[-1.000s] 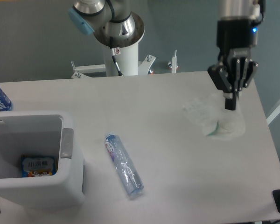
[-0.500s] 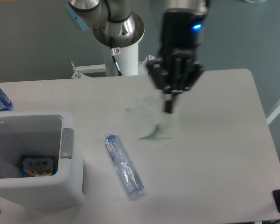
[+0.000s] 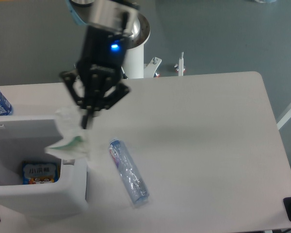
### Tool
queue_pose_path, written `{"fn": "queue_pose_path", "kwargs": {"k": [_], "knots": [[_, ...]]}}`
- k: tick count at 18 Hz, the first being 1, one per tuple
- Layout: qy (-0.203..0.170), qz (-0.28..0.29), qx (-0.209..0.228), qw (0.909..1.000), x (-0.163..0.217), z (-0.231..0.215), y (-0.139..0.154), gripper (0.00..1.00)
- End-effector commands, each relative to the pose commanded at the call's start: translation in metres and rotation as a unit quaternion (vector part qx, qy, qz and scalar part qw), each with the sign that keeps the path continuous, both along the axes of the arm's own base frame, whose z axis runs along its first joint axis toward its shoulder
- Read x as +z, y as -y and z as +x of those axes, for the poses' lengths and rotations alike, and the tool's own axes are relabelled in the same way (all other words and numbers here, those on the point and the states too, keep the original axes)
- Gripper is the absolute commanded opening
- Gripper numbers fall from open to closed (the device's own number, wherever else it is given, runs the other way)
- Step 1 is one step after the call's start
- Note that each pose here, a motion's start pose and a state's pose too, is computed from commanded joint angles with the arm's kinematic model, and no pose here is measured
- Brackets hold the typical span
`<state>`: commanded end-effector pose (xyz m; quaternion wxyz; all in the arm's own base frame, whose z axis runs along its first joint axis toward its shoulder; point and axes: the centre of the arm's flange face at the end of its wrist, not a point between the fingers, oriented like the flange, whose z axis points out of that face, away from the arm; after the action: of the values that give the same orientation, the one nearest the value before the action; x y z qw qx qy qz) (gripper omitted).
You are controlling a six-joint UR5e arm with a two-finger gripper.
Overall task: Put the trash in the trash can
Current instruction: 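Lift the paper and carry it over the white trash bin, then open the gripper to drop the paper into the bin, then move the gripper over the clear plastic bottle and lower it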
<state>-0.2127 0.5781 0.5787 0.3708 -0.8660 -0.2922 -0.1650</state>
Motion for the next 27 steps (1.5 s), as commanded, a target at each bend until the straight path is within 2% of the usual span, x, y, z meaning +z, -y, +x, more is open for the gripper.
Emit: {"fn": "queue_pose_path", "kwargs": {"k": [3,6,7,9,10,14,17,21,27], "knots": [[0.009,-0.015,-0.026,0.9995,-0.026,0.019,-0.025,0.00],[0.012,-0.021,-0.038,0.9990,-0.036,0.029,-0.036,0.00],[0.010,-0.020,-0.039,0.9990,-0.038,0.028,-0.036,0.18],[-0.020,-0.016,-0.066,0.9975,-0.042,0.027,-0.037,0.72],[-0.029,-0.017,-0.077,0.9965,-0.044,0.027,-0.038,0.87],[-0.040,-0.025,-0.068,0.9966,-0.044,0.025,-0.036,0.98],[-0.049,-0.030,-0.053,0.9969,-0.040,0.017,-0.033,0.99],[-0.029,-0.029,0.019,0.9990,-0.036,-0.047,-0.009,1.00],[-0.015,-0.046,0.098,0.9940,-0.050,-0.138,0.036,1.00]]}}
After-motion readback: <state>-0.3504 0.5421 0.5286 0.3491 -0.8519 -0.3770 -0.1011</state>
